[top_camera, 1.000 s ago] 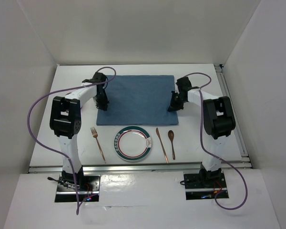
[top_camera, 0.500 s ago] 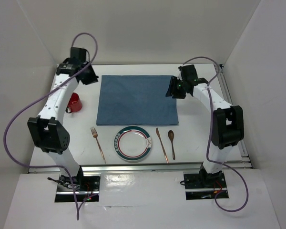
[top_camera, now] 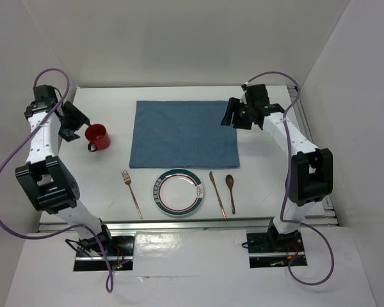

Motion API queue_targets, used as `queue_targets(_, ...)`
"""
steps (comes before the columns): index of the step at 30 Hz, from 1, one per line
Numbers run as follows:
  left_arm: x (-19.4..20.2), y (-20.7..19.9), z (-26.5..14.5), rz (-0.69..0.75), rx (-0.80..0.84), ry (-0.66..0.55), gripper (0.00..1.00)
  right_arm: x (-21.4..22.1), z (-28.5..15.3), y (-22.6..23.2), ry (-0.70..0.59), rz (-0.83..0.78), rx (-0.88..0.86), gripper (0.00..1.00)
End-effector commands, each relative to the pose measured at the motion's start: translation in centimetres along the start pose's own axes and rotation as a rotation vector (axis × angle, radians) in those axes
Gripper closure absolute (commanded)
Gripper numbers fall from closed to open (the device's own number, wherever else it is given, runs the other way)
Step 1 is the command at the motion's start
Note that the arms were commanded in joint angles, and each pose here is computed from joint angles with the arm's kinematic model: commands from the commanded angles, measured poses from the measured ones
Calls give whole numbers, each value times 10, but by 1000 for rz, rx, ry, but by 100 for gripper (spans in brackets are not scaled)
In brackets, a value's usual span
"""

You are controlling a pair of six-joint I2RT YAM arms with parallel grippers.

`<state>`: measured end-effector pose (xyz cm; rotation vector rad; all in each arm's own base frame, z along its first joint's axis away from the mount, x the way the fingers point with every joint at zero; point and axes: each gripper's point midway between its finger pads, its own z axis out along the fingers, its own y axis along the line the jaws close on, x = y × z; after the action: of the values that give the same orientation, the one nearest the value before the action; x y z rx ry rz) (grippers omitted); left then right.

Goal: Set the dinner table for one person

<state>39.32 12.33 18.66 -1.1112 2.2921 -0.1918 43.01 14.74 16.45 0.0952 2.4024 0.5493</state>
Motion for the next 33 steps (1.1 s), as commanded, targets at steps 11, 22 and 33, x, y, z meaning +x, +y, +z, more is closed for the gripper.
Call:
queue_targets(11, 9, 24, 76, -57, -20, 130, 37, 8, -4, 3, 28, -3, -16, 32)
queue_targets(22, 7, 29, 100, -61, -42, 149, 75, 7, 0, 2, 41, -8, -11, 30)
queue_targets(33, -9, -30, 39, 78, 123, 61, 100, 6, 3, 4, 46, 11, -18, 30)
